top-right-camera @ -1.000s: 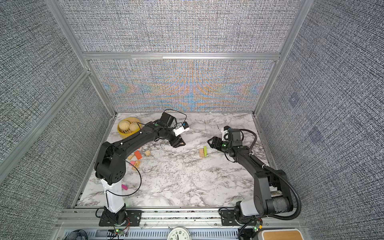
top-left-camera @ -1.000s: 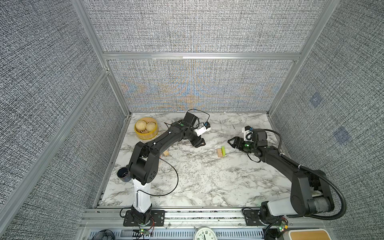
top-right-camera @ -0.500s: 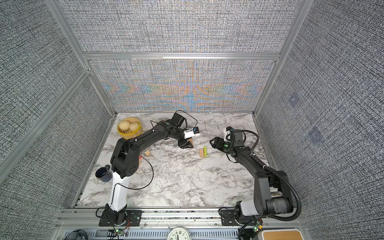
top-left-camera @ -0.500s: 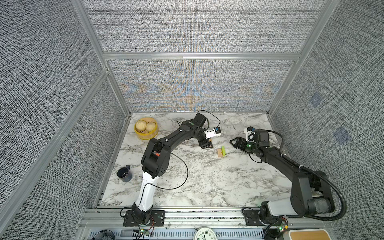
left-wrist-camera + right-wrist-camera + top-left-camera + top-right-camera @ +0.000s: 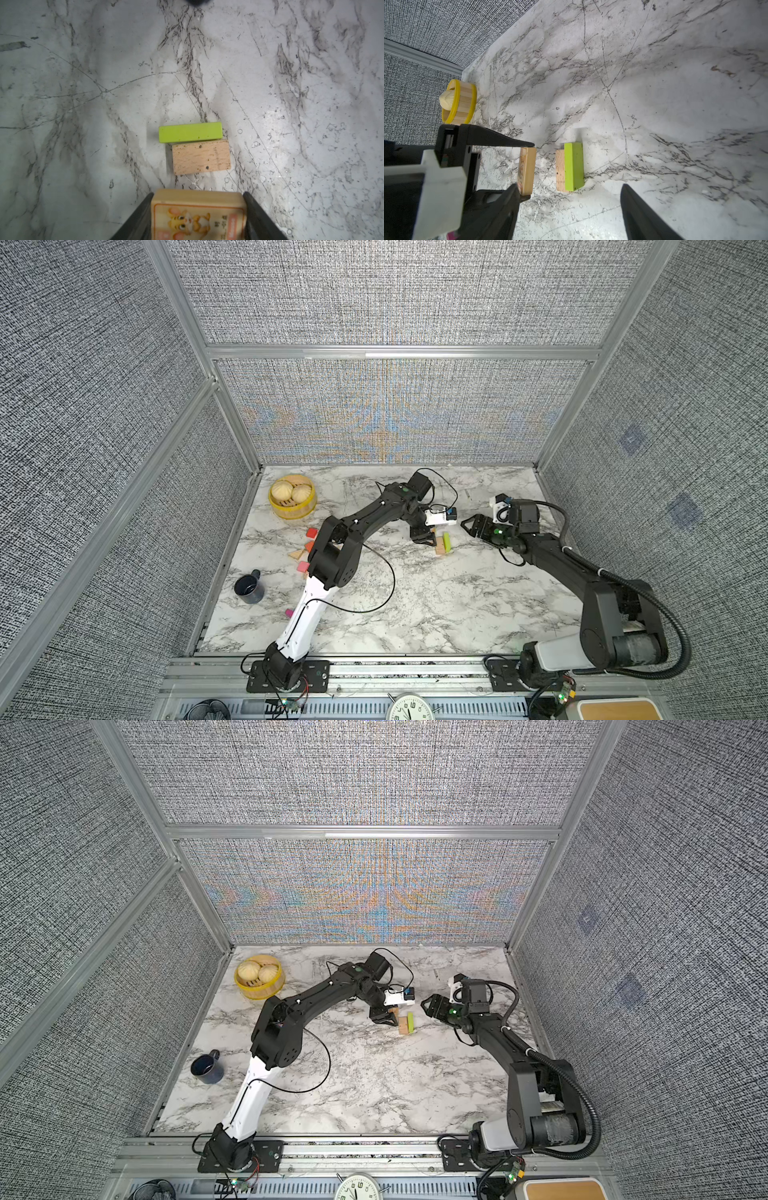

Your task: Build the wood block tower

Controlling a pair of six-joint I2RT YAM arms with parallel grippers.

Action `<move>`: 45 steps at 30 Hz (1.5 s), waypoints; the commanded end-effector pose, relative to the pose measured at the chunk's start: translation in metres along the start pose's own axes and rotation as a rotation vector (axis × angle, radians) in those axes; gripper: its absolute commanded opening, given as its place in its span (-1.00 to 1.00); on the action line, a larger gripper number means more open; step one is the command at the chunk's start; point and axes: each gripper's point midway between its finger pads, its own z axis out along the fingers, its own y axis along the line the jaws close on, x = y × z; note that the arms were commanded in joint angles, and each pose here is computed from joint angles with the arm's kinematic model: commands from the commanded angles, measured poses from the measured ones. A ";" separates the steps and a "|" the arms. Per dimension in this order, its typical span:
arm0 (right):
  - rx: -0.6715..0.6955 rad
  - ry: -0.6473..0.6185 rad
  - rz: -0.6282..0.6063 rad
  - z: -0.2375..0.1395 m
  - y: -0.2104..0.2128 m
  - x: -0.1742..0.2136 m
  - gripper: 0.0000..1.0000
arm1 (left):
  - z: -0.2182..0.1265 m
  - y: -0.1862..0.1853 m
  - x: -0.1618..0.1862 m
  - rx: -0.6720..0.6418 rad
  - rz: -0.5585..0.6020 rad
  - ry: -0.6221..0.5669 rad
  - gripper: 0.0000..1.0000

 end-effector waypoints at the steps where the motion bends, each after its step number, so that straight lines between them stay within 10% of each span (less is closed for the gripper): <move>1: 0.043 -0.010 0.017 0.001 -0.009 -0.003 0.55 | 0.004 -0.002 -0.003 0.024 -0.019 -0.010 0.22; 45: 0.123 -0.077 0.106 -0.008 -0.038 -0.007 0.53 | 0.040 -0.001 -0.006 0.036 -0.128 0.018 0.37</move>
